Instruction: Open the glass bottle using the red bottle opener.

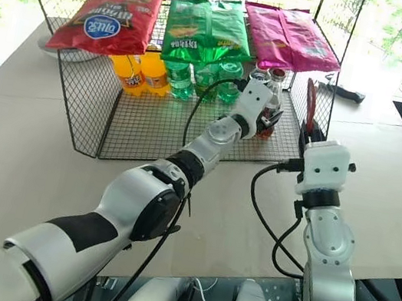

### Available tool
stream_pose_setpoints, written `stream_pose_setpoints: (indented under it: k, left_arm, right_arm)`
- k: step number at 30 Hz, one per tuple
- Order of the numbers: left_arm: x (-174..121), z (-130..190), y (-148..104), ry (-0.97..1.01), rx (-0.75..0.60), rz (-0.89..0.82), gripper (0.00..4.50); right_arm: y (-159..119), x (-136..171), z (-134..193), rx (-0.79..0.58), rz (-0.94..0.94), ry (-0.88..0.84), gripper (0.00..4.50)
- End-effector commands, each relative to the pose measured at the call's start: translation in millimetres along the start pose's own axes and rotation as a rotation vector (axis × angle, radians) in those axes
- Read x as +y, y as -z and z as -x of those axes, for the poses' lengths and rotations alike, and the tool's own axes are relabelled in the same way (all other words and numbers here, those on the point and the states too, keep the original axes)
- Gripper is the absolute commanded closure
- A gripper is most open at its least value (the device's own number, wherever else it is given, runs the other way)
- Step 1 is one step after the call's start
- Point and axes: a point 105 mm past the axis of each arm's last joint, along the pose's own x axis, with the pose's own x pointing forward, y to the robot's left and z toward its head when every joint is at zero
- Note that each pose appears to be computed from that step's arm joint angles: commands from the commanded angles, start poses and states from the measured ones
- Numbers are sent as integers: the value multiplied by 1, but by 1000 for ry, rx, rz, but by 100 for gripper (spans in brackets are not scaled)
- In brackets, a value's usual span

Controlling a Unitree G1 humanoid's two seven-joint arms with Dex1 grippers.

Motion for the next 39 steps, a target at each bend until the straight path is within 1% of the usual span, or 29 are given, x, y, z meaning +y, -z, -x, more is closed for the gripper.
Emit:
stream_pose_setpoints:
  k: [1, 5, 9, 11, 14, 16, 18, 22, 27, 31, 34, 39]
  left_arm:
    - [-9, -4, -16, 47, -59, 19, 188]
    - [-11, 1, -17, 136, -88, 44, 188]
    - [-2, 8, -22, 193, -130, 8, 188]
    - [4, 11, -23, 227, -143, 39, 188]
    - [11, 21, -30, 295, -184, 10, 188]
    - [19, 32, -34, 339, -205, -3, 188]
    - [22, 49, -33, 414, -193, -36, 188]
    - [27, 87, -31, 500, -130, -75, 188]
    - [34, 116, -36, 487, -113, -69, 188]
    - [32, 147, -34, 514, -118, -31, 188]
    - [35, 166, -24, 501, -85, -33, 188]
    - [34, 185, -4, 474, -53, -43, 188]
  right_arm:
    - [-15, -3, 0, -59, 10, 15, 450]
    - [-15, -5, -2, -62, 12, 16, 450]
    - [-14, -5, -4, -67, 9, 13, 450]
    - [-14, -5, -5, -69, 5, 8, 450]
    - [-13, -3, -8, -76, -3, -7, 450]
    - [-14, -2, -11, -83, -5, -15, 450]
    - [-14, -2, -13, -89, -8, -23, 450]
    - [-12, -1, -17, -91, -14, -42, 450]
    - [-10, 2, -21, -96, -27, -67, 450]
    - [-9, 6, -24, -103, -40, -87, 450]
    - [-8, 8, -26, -108, -47, -102, 450]
    - [-7, 9, -29, -114, -50, -120, 450]
